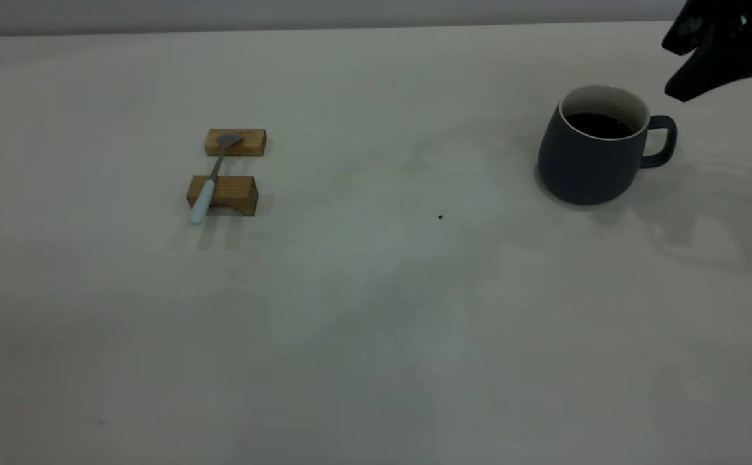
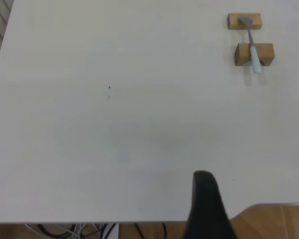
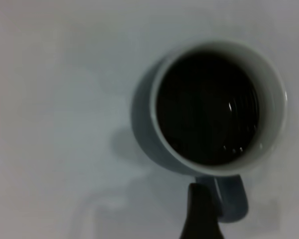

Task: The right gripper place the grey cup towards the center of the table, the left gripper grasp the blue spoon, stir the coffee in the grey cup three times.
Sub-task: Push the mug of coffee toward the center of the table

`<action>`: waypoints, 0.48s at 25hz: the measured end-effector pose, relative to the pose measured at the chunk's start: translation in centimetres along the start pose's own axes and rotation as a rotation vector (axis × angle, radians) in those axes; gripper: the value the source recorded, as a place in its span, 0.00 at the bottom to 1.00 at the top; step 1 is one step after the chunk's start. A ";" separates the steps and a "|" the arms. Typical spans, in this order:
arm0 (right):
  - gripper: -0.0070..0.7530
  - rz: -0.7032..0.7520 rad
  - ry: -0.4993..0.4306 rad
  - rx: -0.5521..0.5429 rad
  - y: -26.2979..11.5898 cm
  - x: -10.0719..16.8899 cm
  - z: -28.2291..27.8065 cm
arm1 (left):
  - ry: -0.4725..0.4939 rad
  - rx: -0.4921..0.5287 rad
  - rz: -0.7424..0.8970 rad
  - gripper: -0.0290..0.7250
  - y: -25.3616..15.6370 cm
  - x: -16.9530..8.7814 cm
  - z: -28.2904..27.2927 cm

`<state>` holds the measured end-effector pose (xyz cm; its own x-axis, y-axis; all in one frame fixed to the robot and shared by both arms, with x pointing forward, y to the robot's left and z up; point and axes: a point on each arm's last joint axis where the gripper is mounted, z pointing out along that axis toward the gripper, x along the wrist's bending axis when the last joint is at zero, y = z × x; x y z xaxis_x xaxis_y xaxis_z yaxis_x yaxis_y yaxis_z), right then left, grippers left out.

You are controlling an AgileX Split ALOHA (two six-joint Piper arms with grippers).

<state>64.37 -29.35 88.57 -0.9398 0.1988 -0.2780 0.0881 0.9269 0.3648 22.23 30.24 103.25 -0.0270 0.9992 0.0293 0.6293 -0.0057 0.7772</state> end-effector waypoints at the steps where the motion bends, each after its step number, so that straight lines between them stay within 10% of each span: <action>1: 0.76 -0.006 0.004 0.003 -0.5 -0.2 0.5 | 0.000 0.000 0.000 0.80 0.0 0.0 0.0; 12: 0.76 0.016 0.029 -0.012 -3.7 -0.8 4.4 | 0.000 0.000 0.000 0.80 0.0 0.0 0.0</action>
<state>66.24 -31.52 83.52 -0.9474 0.2041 -0.2464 0.0993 0.9197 0.3798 22.23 30.24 103.25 -0.0270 0.9992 0.0293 0.6293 -0.0057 0.7772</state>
